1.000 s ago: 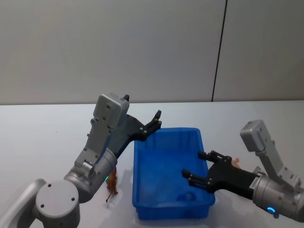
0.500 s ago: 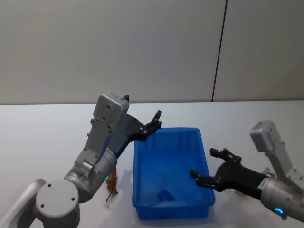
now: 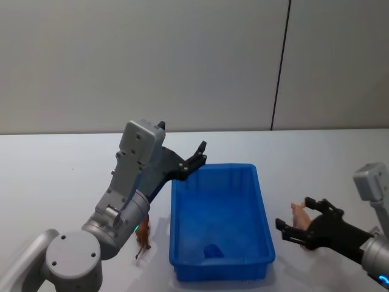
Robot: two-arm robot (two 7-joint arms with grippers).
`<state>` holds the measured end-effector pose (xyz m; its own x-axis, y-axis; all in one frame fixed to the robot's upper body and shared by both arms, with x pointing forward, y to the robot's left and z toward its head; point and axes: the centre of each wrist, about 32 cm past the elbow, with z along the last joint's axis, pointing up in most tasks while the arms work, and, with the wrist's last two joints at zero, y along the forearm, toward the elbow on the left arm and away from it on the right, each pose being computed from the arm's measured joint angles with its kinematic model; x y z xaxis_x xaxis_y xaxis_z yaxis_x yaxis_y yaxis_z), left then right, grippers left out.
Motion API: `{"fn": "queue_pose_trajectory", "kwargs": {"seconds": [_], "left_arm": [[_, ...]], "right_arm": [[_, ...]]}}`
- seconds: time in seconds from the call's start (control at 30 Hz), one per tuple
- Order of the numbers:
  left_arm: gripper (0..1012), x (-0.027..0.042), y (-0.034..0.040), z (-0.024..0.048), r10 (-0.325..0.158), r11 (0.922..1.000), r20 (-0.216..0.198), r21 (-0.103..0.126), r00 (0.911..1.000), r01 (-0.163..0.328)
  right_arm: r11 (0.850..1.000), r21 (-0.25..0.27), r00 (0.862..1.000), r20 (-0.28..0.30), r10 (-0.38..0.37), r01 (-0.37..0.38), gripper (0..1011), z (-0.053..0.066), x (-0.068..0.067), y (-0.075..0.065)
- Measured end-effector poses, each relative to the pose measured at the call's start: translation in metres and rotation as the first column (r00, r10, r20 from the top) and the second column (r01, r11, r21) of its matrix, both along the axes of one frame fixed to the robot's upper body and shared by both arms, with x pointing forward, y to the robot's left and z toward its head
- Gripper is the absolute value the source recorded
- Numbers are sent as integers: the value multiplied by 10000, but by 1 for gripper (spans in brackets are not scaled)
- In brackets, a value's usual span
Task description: Pick up the two dolls from the table and place them into the box.
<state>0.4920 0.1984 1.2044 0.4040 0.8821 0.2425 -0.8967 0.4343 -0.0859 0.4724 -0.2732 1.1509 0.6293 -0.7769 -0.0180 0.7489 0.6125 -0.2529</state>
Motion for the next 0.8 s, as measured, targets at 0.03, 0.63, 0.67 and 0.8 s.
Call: {"fn": "queue_pose_trajectory", "kwargs": {"seconds": [0.03,0.63,0.67,0.8], "left_arm": [[1001,0,0,0,0,10000,1,0,10000,0],[1001,0,0,0,0,10000,0,1,10000,0],[1001,0,0,0,0,10000,0,1,10000,0],[1001,0,0,0,0,10000,0,0,10000,0]], "right_arm": [[10000,-11,10000,-34,-74,74,1004,-7,-9,-12],[9942,-423,9897,-1001,-1022,984,1004,-202,-129,-151],[9940,-463,9886,-1092,-1035,989,1004,-229,-131,-147],[9935,-557,9863,-1270,-1055,991,1004,-281,-123,-134]]}}
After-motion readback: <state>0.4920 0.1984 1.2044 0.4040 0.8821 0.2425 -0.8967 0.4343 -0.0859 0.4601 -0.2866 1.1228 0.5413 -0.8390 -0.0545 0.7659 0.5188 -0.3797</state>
